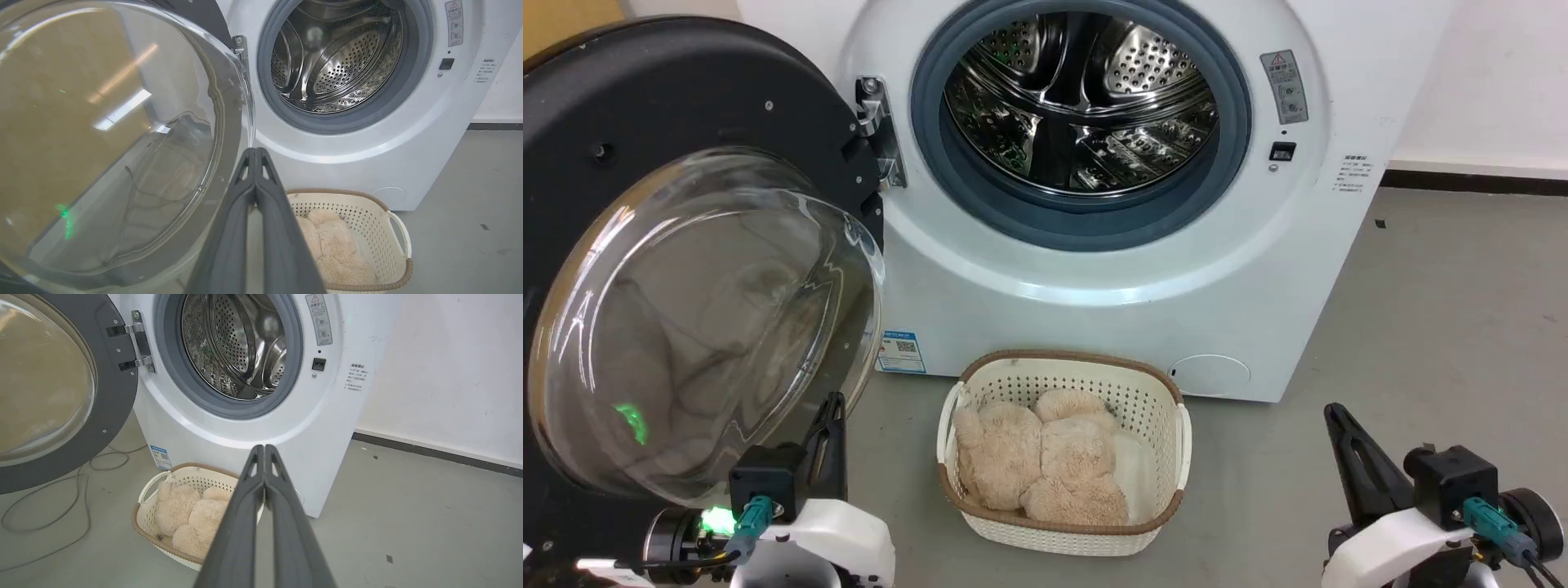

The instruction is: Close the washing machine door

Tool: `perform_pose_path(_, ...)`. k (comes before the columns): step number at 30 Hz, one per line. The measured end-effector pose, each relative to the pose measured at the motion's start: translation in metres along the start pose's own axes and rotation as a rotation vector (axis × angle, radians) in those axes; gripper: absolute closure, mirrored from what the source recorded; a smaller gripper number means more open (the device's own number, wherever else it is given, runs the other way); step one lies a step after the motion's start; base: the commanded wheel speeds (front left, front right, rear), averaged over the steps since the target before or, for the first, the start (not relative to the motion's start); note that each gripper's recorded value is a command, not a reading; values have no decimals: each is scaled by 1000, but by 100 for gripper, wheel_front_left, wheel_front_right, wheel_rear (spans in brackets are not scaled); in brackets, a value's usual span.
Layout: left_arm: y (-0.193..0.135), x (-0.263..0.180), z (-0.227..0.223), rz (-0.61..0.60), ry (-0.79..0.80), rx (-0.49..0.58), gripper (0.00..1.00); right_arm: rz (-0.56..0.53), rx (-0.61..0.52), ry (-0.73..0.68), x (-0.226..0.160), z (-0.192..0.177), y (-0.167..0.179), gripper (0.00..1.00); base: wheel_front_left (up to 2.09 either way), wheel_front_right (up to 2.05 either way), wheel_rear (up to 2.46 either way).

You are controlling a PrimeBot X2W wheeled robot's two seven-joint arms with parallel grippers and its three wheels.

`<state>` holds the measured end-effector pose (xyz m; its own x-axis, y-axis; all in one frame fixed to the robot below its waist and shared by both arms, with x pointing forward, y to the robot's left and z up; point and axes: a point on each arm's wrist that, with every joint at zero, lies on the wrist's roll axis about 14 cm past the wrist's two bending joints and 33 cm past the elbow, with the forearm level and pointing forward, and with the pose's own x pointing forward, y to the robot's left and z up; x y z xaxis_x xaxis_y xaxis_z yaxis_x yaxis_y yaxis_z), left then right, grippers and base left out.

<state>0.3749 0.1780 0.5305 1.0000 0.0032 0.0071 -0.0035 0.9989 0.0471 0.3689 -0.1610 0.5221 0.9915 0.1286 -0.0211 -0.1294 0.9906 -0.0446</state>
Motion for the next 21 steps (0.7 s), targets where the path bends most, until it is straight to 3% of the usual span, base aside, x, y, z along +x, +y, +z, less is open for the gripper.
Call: perform_pose_path(21,0,0,0,0,0,0,100,0,0,0,0,0,0,100,0,0,0)
